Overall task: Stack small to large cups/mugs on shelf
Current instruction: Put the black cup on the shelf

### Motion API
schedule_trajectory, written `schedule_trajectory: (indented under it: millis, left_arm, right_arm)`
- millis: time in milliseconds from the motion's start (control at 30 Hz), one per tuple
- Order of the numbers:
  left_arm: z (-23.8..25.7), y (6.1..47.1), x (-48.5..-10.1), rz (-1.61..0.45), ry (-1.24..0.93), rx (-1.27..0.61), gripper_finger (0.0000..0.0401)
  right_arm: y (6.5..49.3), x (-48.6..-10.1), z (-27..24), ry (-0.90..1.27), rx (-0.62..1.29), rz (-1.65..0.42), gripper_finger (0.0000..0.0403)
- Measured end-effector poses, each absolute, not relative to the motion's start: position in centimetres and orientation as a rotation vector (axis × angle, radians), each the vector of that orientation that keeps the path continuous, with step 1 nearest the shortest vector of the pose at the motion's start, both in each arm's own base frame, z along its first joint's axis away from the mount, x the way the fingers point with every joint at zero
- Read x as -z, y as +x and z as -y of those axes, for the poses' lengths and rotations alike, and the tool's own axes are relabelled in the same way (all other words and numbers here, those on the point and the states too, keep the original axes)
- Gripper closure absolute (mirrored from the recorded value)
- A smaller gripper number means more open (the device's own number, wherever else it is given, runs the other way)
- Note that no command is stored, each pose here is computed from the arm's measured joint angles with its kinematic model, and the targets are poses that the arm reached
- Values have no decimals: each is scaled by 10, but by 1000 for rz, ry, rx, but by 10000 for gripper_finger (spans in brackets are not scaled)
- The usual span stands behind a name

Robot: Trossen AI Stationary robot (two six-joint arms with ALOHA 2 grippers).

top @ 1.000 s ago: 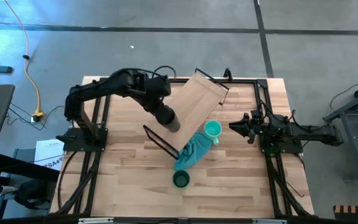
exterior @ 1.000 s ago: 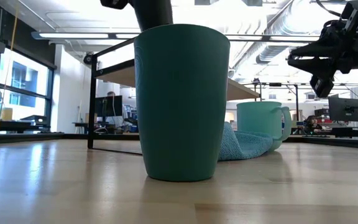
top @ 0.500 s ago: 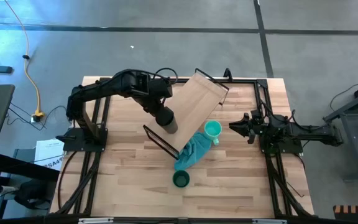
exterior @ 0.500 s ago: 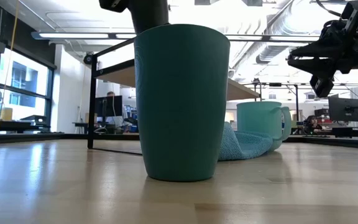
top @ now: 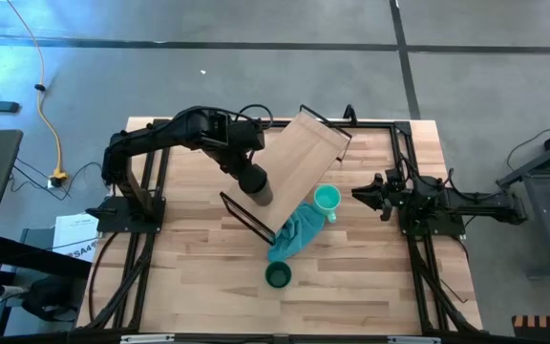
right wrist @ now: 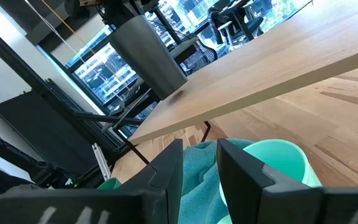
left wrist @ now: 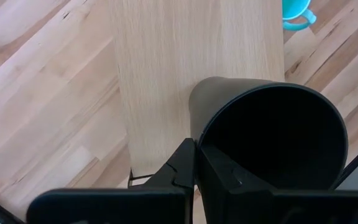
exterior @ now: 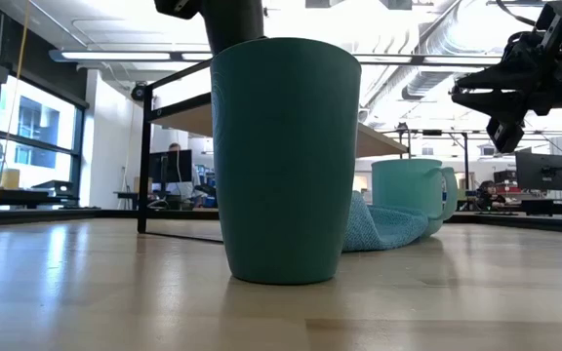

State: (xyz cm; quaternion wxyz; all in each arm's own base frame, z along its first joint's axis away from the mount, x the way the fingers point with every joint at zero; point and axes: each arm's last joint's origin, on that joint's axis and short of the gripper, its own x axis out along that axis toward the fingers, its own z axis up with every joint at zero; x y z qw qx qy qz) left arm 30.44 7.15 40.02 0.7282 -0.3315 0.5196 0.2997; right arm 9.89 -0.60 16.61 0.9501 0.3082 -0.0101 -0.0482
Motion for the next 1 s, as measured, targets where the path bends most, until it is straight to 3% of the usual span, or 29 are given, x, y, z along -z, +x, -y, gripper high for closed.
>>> schedule_trajectory:
  millis: [1000]
  left_arm:
    - [-63, 312, -395, -1158, -738, -674, 401]
  right_arm:
    - [99, -166, 6, 620, 98, 20, 313]
